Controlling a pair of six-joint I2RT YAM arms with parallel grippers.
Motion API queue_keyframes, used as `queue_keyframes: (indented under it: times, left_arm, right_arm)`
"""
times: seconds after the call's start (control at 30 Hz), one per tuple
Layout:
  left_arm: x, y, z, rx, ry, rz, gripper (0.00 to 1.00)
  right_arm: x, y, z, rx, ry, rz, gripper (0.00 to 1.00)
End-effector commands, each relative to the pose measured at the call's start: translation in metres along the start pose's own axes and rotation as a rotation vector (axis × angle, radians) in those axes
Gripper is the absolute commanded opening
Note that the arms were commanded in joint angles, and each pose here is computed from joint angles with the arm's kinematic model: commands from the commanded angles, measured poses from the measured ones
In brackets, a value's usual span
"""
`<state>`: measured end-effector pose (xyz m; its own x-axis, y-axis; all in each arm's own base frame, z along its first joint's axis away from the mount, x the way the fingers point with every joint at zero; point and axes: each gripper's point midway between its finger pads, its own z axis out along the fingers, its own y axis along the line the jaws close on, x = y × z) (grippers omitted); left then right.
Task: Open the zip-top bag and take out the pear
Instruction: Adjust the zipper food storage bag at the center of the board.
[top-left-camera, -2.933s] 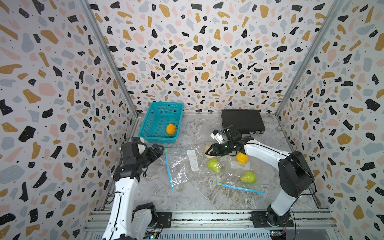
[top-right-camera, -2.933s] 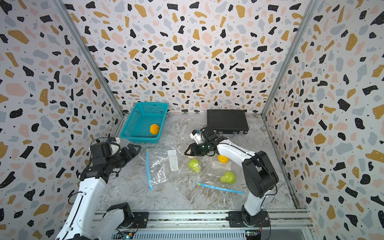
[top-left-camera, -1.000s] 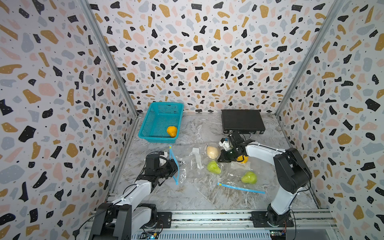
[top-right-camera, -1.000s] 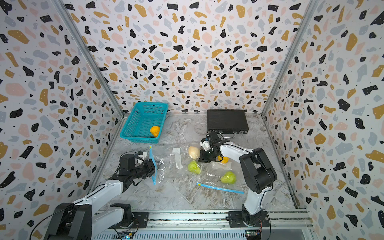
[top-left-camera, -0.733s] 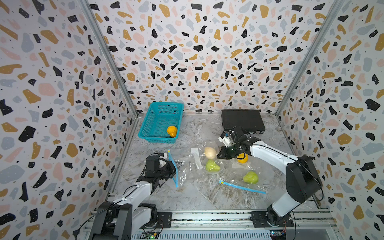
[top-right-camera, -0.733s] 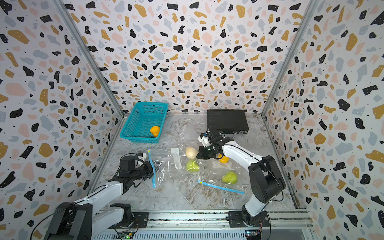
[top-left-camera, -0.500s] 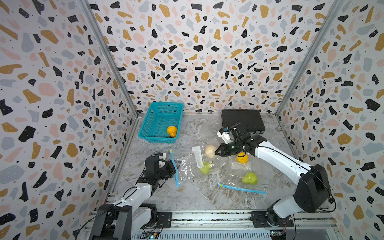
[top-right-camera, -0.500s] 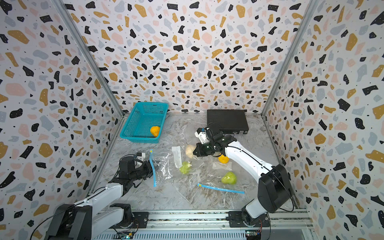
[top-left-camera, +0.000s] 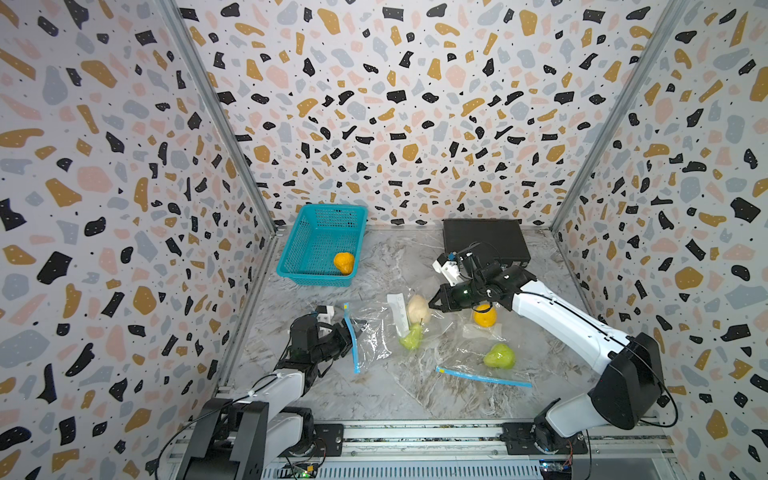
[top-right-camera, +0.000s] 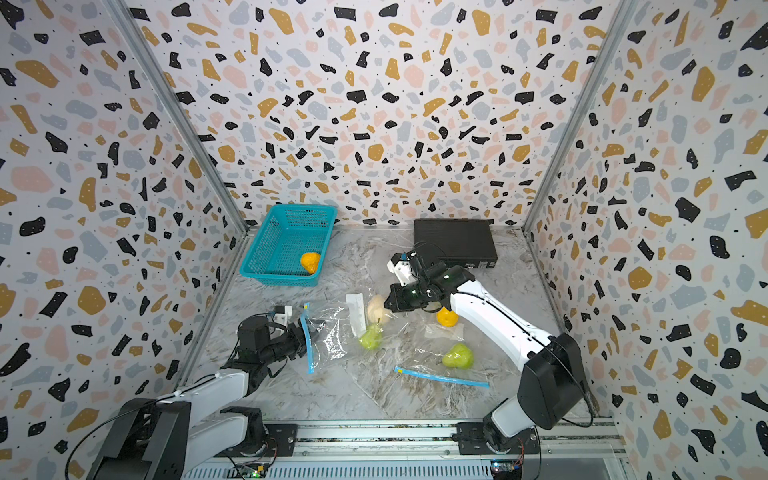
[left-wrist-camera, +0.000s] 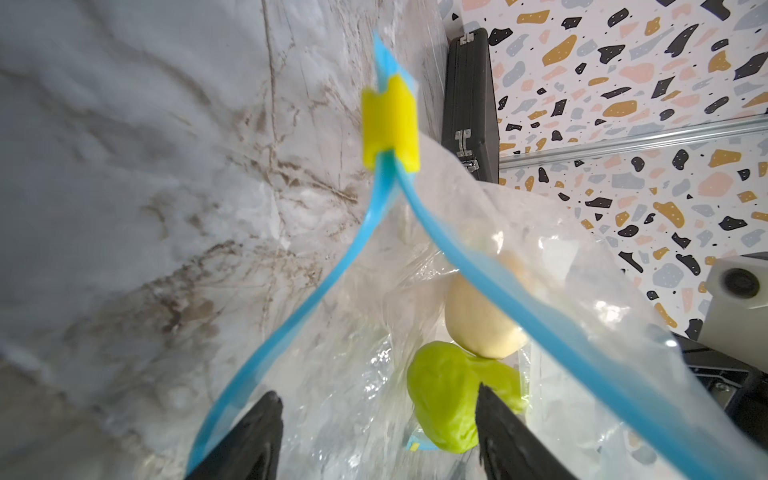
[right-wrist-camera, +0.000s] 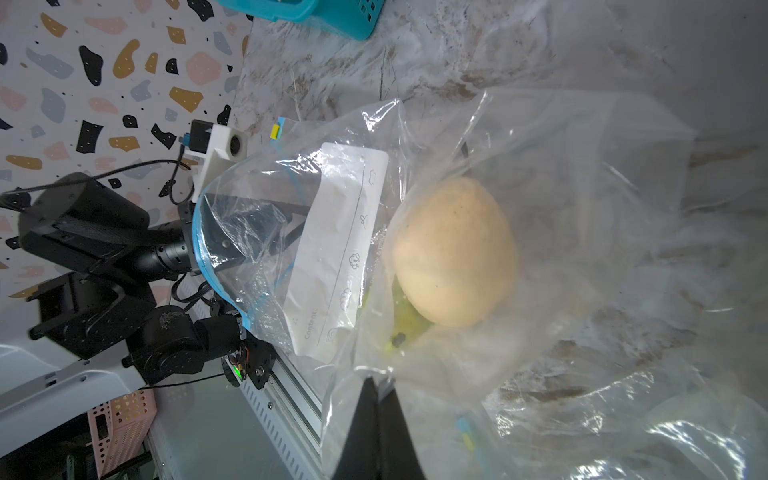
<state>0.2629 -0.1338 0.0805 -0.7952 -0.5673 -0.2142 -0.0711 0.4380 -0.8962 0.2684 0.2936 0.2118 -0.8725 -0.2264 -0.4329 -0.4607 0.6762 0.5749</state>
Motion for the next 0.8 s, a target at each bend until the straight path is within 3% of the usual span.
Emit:
queue_keyframes:
  times: [0.0,0.13,0.37,0.77]
  left_arm:
    - [0.001,-0.015,0.0,0.073,0.01,0.052,0.73]
    - [0.008,-0.002,-0.001,0.045,0.016,0.032,0.74]
    - [0.004,-0.006,-0.002,0.075,-0.022,0.04,0.81]
    - [0.005,0.001,0.002,0.059,-0.005,0.024,0.82]
  right_arm:
    - [-0.014,0.013,-0.026,0.018,-0.079,-0.044,0.0]
    - [-0.031,0.034,-0.044,-0.04,-0.154,-0.088,0.0]
    - [-0.032,0.049,-0.047,-0.123,-0.127,-0.107,0.0]
    - [-0.023,0.015,-0.024,-0.148,-0.086,0.016,0.0]
